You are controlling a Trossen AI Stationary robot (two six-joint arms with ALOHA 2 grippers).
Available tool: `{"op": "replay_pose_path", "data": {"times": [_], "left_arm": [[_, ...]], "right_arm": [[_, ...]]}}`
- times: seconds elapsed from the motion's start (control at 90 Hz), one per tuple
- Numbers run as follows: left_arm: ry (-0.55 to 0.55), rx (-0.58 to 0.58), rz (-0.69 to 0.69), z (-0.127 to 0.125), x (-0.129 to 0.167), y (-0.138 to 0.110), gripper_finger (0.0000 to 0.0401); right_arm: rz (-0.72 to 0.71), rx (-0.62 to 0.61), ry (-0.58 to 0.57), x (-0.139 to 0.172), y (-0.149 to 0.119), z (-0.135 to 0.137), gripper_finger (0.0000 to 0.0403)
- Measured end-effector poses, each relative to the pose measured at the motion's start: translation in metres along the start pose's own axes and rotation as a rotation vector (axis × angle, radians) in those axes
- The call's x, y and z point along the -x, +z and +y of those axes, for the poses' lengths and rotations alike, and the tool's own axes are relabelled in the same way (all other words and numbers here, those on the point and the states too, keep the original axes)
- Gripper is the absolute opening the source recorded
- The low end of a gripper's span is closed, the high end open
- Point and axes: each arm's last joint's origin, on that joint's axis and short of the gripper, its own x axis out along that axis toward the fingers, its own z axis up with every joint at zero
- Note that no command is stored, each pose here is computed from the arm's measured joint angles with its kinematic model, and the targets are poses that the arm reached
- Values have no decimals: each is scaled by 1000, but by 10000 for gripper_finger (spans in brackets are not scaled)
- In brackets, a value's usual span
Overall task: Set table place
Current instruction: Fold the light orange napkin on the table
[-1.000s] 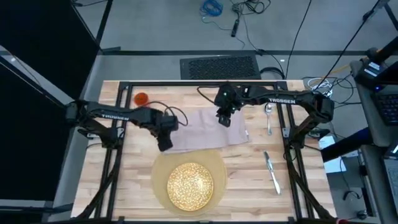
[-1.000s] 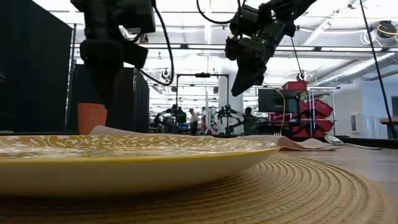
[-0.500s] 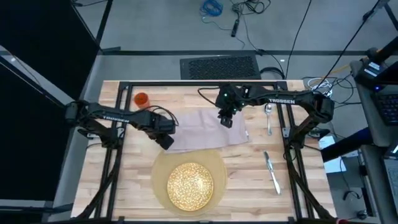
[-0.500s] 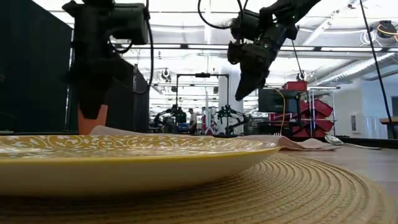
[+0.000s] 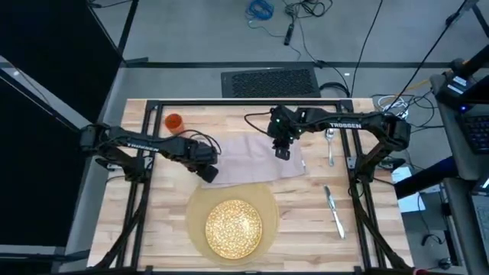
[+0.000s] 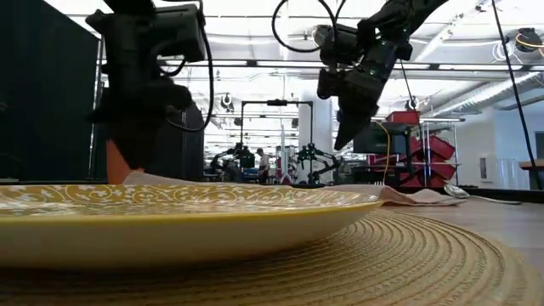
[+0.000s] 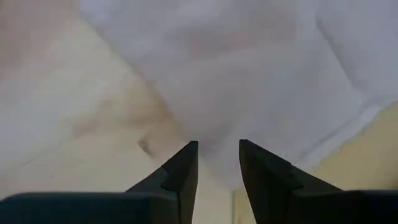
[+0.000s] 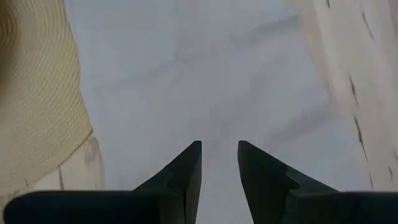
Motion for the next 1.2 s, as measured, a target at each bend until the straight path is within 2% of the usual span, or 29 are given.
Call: {"op": "replay_pose_path", "data": {"times": [0.811,1.2], "left_arm": [[69,-7,33,-10,-16,-9,102],[-30,-46,59,-17,-16,-8,102]], "right_arm": [[-1,0,0,0,0,0,91],[-1,-2,0,0,0,0,91]]}}
